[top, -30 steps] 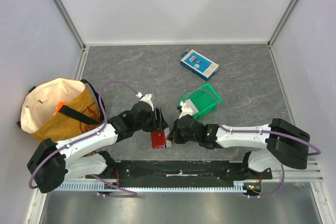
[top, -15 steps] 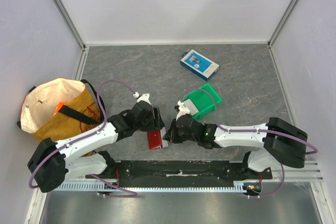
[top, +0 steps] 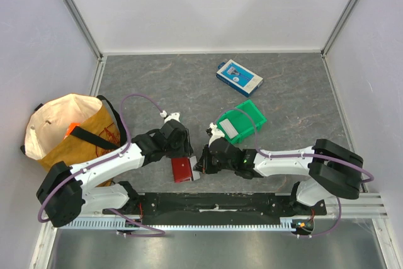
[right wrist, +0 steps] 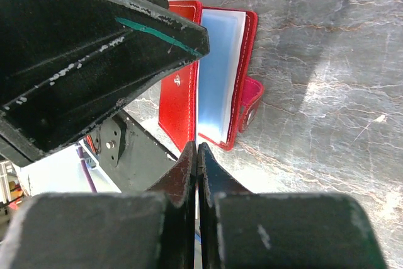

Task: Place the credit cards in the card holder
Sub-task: Turn over the card slot in the card holder.

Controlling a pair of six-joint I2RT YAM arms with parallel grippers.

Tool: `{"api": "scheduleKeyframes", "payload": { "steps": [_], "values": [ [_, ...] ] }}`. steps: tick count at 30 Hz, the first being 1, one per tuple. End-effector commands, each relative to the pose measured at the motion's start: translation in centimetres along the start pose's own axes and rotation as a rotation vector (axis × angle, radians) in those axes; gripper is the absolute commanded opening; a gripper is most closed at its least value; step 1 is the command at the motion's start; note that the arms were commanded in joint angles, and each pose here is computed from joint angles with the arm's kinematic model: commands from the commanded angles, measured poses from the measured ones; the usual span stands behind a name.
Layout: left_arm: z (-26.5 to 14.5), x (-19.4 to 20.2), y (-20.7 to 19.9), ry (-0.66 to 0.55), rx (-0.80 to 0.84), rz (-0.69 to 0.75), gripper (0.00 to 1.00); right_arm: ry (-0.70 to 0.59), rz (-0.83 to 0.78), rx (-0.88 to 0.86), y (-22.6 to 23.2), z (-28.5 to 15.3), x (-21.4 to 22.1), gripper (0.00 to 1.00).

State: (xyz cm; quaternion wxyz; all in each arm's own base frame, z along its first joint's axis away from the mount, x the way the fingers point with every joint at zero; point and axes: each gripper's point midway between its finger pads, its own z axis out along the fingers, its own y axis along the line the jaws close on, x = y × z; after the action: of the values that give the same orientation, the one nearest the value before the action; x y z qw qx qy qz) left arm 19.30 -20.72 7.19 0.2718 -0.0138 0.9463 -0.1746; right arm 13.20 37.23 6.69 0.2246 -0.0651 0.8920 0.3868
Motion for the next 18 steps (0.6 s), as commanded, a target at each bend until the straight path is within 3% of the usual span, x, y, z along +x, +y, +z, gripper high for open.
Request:
{"api": "scheduleKeyframes", "payload": {
  "steps": [1, 6, 12, 18],
  "values": [
    [-0.5, -0.9, 0.3, -0.018, -0.036, -0.001, 0.59, -0.015, -0.017, -0.078, 2.7, 0.4, -1.0, 0.00],
    [-1.8, -1.4, 1.9, -0.051, -0.097, -0.019, 0.65, 0.015, -0.020, -0.089, 2.9, 0.9, -0.5, 0.00],
    [-3.1, 0.2, 5.0, -0.036, -0.173, -0.064, 0.64, 0.009, -0.015, -0.090, 3.1, 1.2, -0.6, 0.00],
    [-3.4, 2.8, 7.3, 0.012, -0.216, -0.102, 0.31, 0.018, -0.016, -0.103, 3.4, 1.7, -0.5, 0.00]
  ]
}}
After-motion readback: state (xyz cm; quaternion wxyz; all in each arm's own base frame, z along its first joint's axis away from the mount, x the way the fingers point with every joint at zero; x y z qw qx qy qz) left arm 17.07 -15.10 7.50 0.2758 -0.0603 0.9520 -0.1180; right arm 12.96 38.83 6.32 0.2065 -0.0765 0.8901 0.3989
